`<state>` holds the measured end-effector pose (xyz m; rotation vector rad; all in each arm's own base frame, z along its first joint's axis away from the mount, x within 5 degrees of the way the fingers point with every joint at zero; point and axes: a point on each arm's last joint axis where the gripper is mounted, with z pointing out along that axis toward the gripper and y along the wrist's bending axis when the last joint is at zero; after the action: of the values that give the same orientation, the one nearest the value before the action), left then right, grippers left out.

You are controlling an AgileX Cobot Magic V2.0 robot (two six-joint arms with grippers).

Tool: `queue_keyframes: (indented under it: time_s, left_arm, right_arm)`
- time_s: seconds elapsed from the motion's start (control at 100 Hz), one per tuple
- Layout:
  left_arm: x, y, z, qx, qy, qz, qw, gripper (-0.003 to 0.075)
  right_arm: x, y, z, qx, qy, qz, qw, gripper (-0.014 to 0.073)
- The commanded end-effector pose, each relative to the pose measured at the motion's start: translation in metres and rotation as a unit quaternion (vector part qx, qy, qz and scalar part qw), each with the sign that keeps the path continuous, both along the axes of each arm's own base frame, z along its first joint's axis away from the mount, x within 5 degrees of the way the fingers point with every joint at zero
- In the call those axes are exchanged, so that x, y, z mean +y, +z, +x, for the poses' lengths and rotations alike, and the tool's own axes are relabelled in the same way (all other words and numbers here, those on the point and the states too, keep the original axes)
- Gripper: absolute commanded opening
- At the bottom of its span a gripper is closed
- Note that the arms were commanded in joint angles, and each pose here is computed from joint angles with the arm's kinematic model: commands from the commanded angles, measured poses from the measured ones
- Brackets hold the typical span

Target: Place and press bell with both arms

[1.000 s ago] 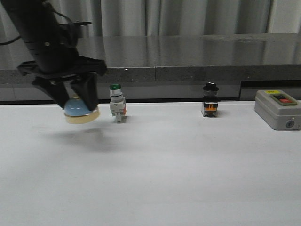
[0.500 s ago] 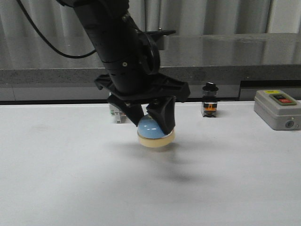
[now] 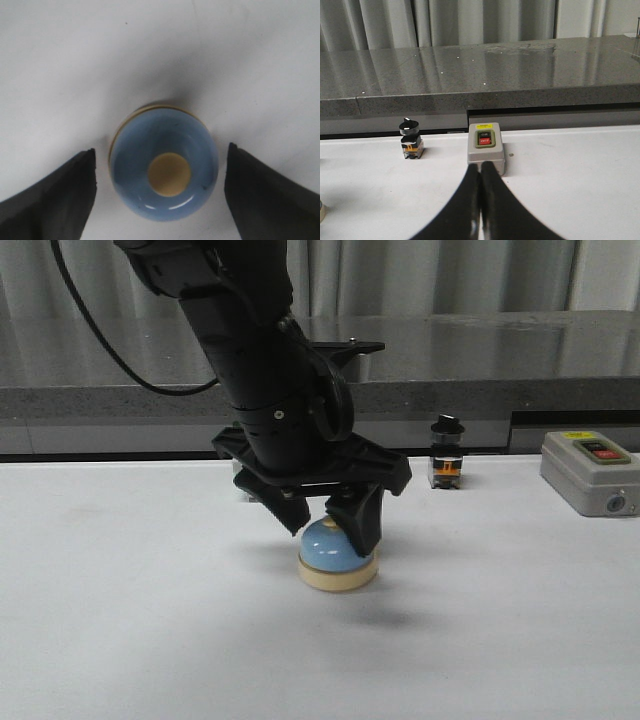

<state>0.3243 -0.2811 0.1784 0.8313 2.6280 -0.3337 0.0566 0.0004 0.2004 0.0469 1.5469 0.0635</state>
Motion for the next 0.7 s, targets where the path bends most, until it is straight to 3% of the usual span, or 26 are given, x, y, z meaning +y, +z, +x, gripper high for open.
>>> queue_keyframes:
  time_s: [0.0, 0.26, 0.36, 0.58, 0.69]
  left_arm:
    - [-0.006, 0.035, 0.001, -0.043, 0.006, -0.047, 0.998, 0.0549]
    - [-0.003, 0.057, -0.002, -0.065, 0.006, -0.064, 0.996, 0.0515]
    - [0.001, 0.076, -0.006, -0.084, 0.005, -0.077, 0.993, 0.0377]
    - [0.022, 0.118, -0.014, -0.124, 0.014, -0.099, 0.987, -0.0006]
    - [0.044, 0.137, -0.012, -0.145, 0.036, -0.111, 0.983, -0.0020]
  right_arm:
    - [0.000, 0.013, -0.003, -0.053, 0.000, -0.002, 0.999, -0.0060]
    - [0.000, 0.013, -0.003, -0.053, 0.000, -0.002, 0.999, -0.0060]
    - [0.000, 0.013, -0.003, -0.053, 0.000, -0.002, 0.999, -0.0060]
    - [0.000, 0.013, -0.003, -0.053, 0.000, -0.002, 0.999, -0.0060]
    - [0.000, 0.013, -0.003, -0.053, 0.000, -0.002, 0.999, -0.0060]
